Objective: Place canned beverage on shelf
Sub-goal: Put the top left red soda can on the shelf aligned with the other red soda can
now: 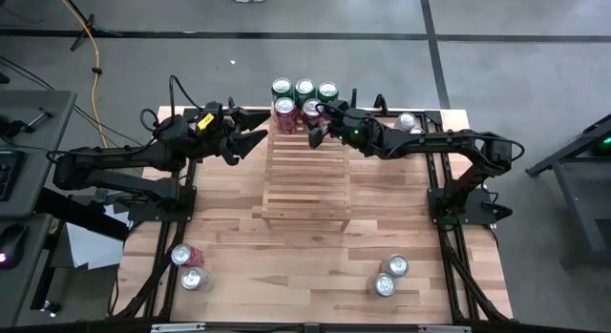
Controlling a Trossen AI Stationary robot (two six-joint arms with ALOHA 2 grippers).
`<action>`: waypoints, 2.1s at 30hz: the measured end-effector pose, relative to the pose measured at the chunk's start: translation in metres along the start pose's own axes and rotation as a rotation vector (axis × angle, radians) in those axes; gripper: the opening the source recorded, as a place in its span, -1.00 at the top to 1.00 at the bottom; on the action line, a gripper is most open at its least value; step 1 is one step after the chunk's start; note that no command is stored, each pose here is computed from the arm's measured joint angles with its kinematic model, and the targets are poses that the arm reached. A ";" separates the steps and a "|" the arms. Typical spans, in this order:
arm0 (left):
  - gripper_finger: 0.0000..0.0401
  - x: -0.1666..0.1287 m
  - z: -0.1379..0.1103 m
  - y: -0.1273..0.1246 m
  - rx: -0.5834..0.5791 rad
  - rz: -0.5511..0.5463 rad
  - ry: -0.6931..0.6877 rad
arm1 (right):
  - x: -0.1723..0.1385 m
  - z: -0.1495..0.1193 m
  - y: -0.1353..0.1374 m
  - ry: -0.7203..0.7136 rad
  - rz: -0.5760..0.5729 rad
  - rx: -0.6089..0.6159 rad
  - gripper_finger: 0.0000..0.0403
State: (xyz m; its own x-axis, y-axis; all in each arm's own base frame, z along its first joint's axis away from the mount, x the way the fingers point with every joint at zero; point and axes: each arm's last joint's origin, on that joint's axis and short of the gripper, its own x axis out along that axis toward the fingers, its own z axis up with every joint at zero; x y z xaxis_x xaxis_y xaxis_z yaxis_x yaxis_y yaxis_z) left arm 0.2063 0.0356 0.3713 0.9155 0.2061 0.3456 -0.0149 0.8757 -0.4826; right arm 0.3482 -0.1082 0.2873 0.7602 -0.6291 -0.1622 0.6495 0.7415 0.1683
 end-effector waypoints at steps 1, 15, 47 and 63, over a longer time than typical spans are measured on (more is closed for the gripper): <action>-0.94 0.000 0.000 0.000 0.000 0.000 0.000 | 0.000 0.000 0.000 0.001 0.003 0.008 -0.49; -0.94 0.000 0.000 0.000 0.000 0.002 -0.001 | 0.002 0.000 0.001 0.003 0.041 0.048 -0.81; -0.94 0.000 -0.003 0.003 0.117 0.037 0.033 | -0.105 0.064 -0.016 0.063 0.076 -0.132 -0.77; -0.94 -0.012 -0.036 0.030 0.264 0.452 0.334 | -0.059 -0.006 0.012 0.224 0.078 -0.072 0.88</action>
State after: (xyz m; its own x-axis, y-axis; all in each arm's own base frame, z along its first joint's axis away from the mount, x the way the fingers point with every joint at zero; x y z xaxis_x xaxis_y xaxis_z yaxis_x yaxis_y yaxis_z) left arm 0.2092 0.0440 0.3238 0.8712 0.4713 -0.1373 -0.4903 0.8212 -0.2920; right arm 0.3114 -0.0606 0.2927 0.7805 -0.5082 -0.3641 0.5805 0.8054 0.1202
